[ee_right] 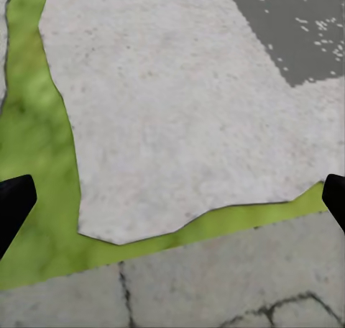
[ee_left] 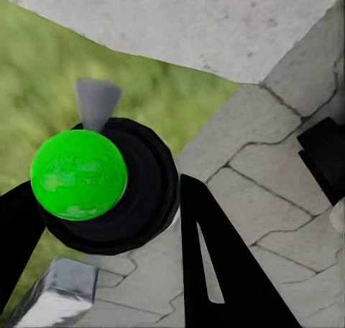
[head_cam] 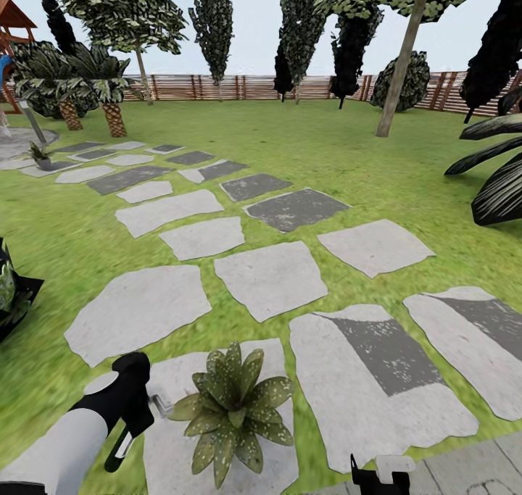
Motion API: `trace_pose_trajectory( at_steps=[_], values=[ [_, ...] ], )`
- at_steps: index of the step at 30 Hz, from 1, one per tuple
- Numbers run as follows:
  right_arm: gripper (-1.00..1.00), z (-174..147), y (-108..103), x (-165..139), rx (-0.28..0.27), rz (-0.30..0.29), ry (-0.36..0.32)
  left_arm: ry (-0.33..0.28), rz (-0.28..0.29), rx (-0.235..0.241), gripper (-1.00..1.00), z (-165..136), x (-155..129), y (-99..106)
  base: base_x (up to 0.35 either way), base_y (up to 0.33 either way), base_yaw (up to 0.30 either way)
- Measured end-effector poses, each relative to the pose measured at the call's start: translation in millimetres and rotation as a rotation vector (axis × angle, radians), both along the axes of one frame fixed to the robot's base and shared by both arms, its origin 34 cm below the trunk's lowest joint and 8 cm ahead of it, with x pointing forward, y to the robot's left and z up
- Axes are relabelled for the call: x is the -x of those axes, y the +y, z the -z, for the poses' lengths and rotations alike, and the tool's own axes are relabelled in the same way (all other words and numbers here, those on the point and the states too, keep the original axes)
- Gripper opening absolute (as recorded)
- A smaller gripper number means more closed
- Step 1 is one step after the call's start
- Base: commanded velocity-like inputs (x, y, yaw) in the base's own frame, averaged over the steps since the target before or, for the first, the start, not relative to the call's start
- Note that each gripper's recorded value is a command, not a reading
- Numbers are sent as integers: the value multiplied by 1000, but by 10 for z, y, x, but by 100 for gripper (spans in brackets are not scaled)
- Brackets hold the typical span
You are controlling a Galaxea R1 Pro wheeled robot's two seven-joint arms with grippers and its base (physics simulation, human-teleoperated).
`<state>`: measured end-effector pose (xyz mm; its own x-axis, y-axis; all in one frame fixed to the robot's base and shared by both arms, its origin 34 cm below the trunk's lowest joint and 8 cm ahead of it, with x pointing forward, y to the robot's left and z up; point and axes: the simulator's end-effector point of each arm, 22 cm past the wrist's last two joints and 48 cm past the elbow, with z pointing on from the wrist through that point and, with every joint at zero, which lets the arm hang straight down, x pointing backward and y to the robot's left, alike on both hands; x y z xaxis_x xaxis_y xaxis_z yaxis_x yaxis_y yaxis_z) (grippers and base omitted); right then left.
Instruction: Pick up the pesticide atomizer in the garden and spray insectifuge to fully cover both potted plants in the garden.
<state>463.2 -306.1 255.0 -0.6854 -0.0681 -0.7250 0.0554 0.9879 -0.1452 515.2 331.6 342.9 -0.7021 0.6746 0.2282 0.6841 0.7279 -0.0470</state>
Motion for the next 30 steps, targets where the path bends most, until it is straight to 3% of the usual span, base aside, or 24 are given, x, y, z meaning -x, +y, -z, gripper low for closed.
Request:
trace_pose_trajectory(
  at_steps=[5,10,16,23,25,28,30],
  values=[
    [100,3,13,2,-2,-1,1,4,0,8,-100,25,18,-59,0,0,0],
    [100,3,13,2,-2,-1,1,-5,-13,-27,-100,47,26,98,0,0,0],
    [100,0,11,1,-1,0,0,43,-82,8,-100,158,240,98,114,0,0],
    [100,3,10,2,-1,0,0,42,-86,16,-100,168,238,63,28,0,0],
    [100,3,11,2,-1,0,0,47,-90,10,-100,174,268,119,0,0,0],
    [100,3,10,2,-1,0,0,44,-136,-23,-100,271,460,415,0,0,0],
    [100,3,10,2,-1,0,0,-6,-128,23,-100,332,416,435,0,0,0]
  ],
)
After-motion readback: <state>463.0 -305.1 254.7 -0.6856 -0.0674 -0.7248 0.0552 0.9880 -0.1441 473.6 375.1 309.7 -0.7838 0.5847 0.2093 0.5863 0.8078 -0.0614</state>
